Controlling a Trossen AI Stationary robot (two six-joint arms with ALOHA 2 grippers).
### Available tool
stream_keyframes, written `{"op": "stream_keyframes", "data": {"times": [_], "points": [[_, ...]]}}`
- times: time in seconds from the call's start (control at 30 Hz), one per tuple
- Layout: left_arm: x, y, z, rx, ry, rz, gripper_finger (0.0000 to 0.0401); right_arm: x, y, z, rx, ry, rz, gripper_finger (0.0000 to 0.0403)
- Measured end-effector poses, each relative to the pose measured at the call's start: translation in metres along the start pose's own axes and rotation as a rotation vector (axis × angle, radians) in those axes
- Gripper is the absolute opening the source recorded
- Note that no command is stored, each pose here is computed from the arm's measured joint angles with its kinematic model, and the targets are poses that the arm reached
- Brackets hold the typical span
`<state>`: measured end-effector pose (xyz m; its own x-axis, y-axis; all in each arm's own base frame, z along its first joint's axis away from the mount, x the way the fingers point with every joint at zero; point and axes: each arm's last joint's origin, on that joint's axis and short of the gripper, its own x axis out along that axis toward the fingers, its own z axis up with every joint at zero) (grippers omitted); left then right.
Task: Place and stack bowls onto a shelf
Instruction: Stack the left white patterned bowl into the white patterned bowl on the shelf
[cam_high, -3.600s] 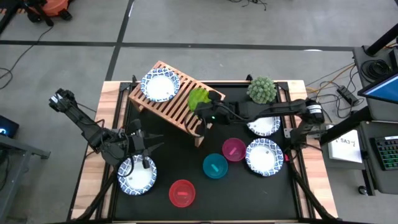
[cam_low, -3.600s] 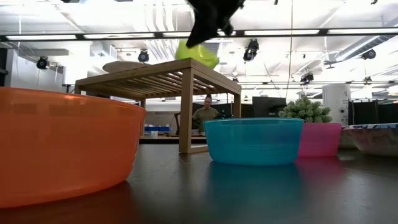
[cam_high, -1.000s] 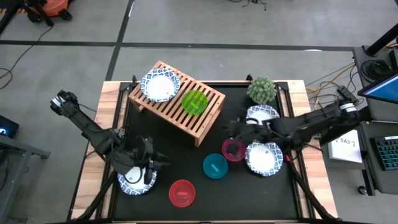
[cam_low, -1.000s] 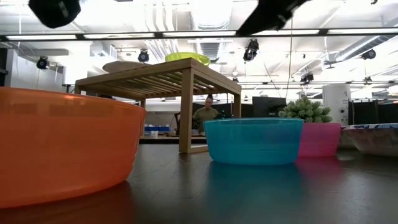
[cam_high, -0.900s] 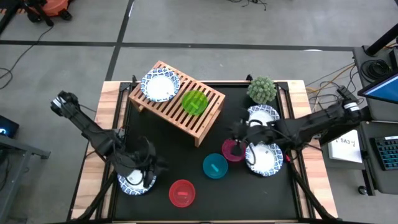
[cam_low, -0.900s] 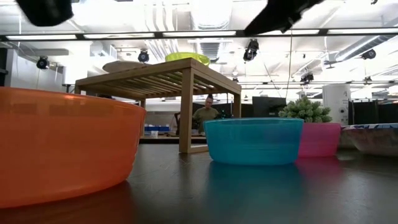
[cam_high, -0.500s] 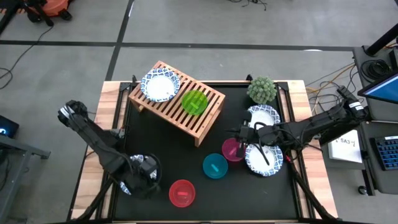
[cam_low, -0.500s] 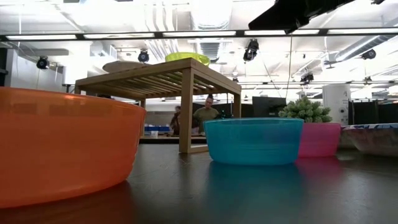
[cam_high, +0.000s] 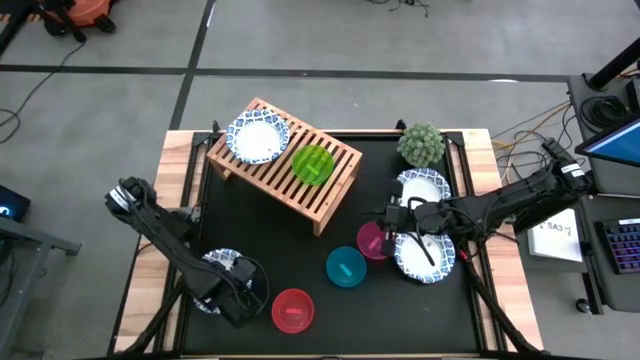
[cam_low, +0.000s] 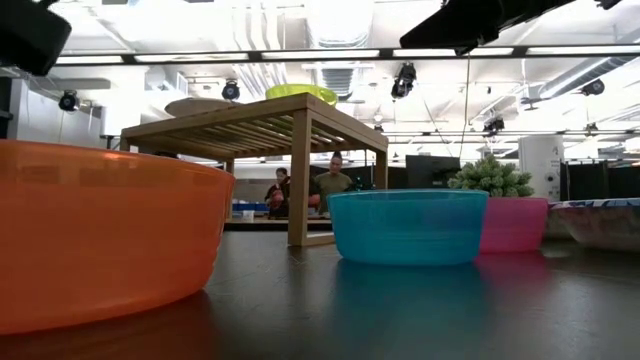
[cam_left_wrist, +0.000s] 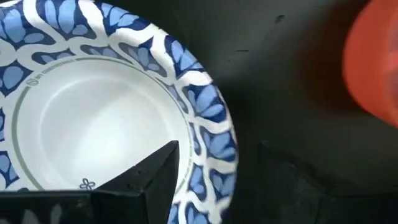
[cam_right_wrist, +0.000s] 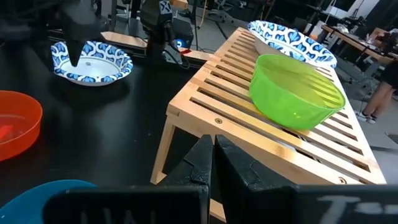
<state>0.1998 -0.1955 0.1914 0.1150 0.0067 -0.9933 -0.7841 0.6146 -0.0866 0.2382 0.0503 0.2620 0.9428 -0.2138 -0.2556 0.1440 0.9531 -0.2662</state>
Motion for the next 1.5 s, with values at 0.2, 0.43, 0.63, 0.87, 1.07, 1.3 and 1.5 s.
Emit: {"op": "stream_keyframes", "data": {"times": [0.2, 0.43, 0.63, 0.87, 1.07, 1.3, 1.5], "points": [[0.013, -0.003, -0.002, 0.0, -0.005, 0.04, 0.0162, 0.0, 0.0, 0.0, -0.005, 0.0, 0.0, 0.0009], [0.013, -0.007, -0.002, 0.002, -0.004, 0.033, 0.0057, 0.0, 0.0, 0.001, -0.033, -0.006, -0.004, 0.0009], [-0.01, -0.018, -0.004, 0.053, 0.075, 0.01, 0.0013, 0.0, 0.0, 0.001, -0.074, -0.007, -0.004, 0.0009], [-0.091, -0.047, -0.003, 0.422, 0.082, -0.149, 0.0002, 0.0, -0.001, 0.001, -0.114, -0.008, -0.004, 0.0009], [-0.172, -0.055, 0.013, 0.623, -0.316, -0.253, 0.0001, -0.003, -0.002, 0.003, -0.114, -0.021, -0.001, 0.0009], [-0.234, -0.039, 0.037, 0.787, -0.811, -0.073, 0.0, -0.004, -0.002, 0.003, -0.118, -0.023, 0.001, 0.0009], [-0.256, -0.018, 0.076, 0.772, -0.949, 0.151, 0.0, -0.004, -0.002, 0.003, -0.124, -0.023, 0.001, 0.0009]]}}
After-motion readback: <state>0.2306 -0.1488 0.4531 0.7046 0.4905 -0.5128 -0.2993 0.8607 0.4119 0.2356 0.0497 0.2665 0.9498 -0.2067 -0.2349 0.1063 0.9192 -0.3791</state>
